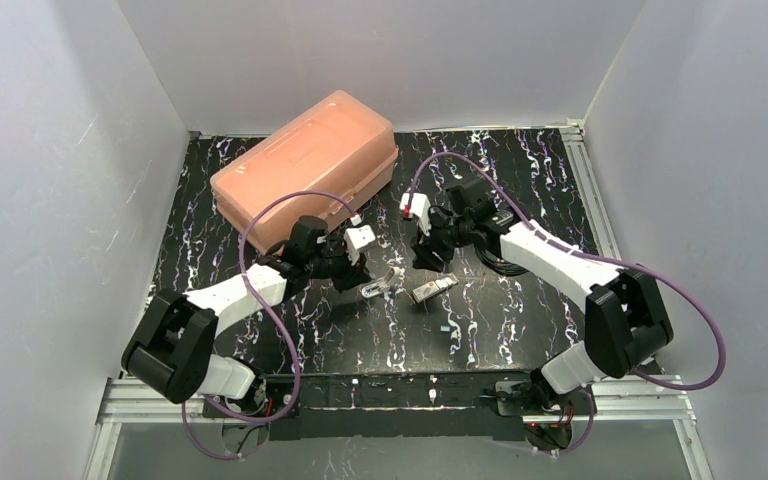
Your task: Load the staples into the stapler
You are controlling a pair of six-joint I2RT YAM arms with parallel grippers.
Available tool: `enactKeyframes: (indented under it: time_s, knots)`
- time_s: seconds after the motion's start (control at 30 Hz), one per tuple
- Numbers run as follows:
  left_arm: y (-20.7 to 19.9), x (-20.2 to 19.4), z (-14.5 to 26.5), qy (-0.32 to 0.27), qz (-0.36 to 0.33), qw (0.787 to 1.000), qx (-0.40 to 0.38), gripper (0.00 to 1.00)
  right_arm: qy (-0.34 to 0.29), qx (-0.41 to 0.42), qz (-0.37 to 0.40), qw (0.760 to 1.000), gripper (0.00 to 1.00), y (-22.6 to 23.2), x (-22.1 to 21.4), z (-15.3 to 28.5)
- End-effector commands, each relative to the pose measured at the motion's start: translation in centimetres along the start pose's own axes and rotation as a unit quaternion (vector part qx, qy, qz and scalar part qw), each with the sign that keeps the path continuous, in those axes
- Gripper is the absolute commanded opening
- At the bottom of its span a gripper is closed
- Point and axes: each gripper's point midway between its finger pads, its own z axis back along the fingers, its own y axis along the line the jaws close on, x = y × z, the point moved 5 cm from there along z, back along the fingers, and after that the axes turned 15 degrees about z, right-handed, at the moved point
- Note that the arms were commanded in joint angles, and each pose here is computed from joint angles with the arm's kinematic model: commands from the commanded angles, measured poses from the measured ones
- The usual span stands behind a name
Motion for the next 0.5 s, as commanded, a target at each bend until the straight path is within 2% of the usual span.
enactKeyframes:
  time_s: [0.0, 0.17, 0.47]
  knots:
    - [0.3, 0.0, -0.4, -0.015, 0.022, 1.000, 0.013, 0.00, -0.021, -0.036, 0.031, 0.999, 0.60, -1.0, 0.8, 1.1]
    - [0.4, -0.9, -0.7, -0.021, 0.037, 0.999, 0.019, 0.00, -0.027, -0.042, 0.026, 0.998, 0.59, -1.0, 0.3, 1.4]
    - [0.2, -2.4, -1.5, -0.024, -0.004, 1.000, 0.007, 0.00, -0.035, -0.067, 0.017, 0.997, 0.59, -1.4, -1.0, 2.3]
